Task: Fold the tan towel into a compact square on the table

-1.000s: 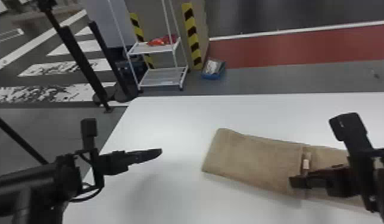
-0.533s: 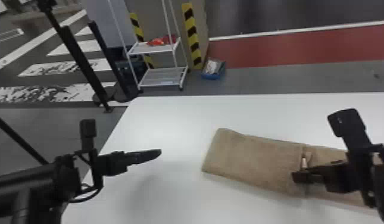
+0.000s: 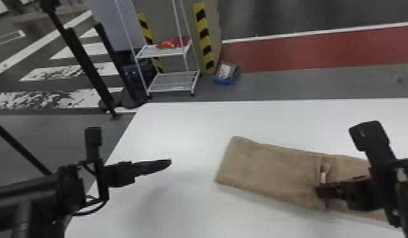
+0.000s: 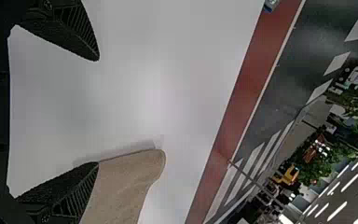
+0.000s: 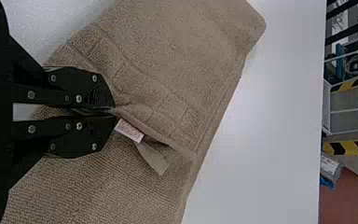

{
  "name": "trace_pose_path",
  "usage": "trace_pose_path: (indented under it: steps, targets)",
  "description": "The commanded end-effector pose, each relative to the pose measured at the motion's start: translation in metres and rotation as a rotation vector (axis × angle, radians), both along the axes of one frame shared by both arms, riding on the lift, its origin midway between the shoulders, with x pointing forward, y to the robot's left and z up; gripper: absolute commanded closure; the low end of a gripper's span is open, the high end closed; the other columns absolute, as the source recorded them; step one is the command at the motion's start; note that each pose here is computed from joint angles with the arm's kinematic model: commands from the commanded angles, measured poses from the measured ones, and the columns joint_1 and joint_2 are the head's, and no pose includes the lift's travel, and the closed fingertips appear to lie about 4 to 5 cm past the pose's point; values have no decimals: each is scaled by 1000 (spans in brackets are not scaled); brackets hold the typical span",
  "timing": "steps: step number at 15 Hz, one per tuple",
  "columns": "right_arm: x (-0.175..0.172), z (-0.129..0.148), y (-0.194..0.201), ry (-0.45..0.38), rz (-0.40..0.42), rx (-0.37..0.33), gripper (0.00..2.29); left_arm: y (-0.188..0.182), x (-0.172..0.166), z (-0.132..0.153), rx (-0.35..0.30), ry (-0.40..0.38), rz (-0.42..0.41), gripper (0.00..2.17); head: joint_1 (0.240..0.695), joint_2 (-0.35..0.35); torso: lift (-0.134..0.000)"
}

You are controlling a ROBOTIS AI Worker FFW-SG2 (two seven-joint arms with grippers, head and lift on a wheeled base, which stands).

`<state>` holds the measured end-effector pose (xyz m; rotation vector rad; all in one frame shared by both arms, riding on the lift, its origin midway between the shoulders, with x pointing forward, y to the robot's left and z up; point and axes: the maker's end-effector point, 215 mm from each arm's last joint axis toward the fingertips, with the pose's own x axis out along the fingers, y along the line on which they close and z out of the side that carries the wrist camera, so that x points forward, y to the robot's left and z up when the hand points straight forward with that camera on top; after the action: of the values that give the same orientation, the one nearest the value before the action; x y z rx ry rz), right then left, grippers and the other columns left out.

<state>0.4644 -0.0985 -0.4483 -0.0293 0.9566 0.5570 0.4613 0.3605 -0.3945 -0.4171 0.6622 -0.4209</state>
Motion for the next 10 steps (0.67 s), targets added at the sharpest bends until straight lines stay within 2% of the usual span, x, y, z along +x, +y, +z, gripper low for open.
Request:
trace_pose_path:
  steps: [1, 7, 10]
  targets:
    - [1, 4, 4, -11, 6, 9, 1119, 1, 0, 1, 0, -2, 1, 87, 695, 307, -125]
    - [8, 25, 16, -65, 33, 46, 1116, 4, -2, 1, -1, -3, 6, 87, 695, 318, -125]
    - [4, 19, 13, -53, 28, 37, 1085, 3, -2, 2, -4, -4, 3, 87, 695, 323, -125]
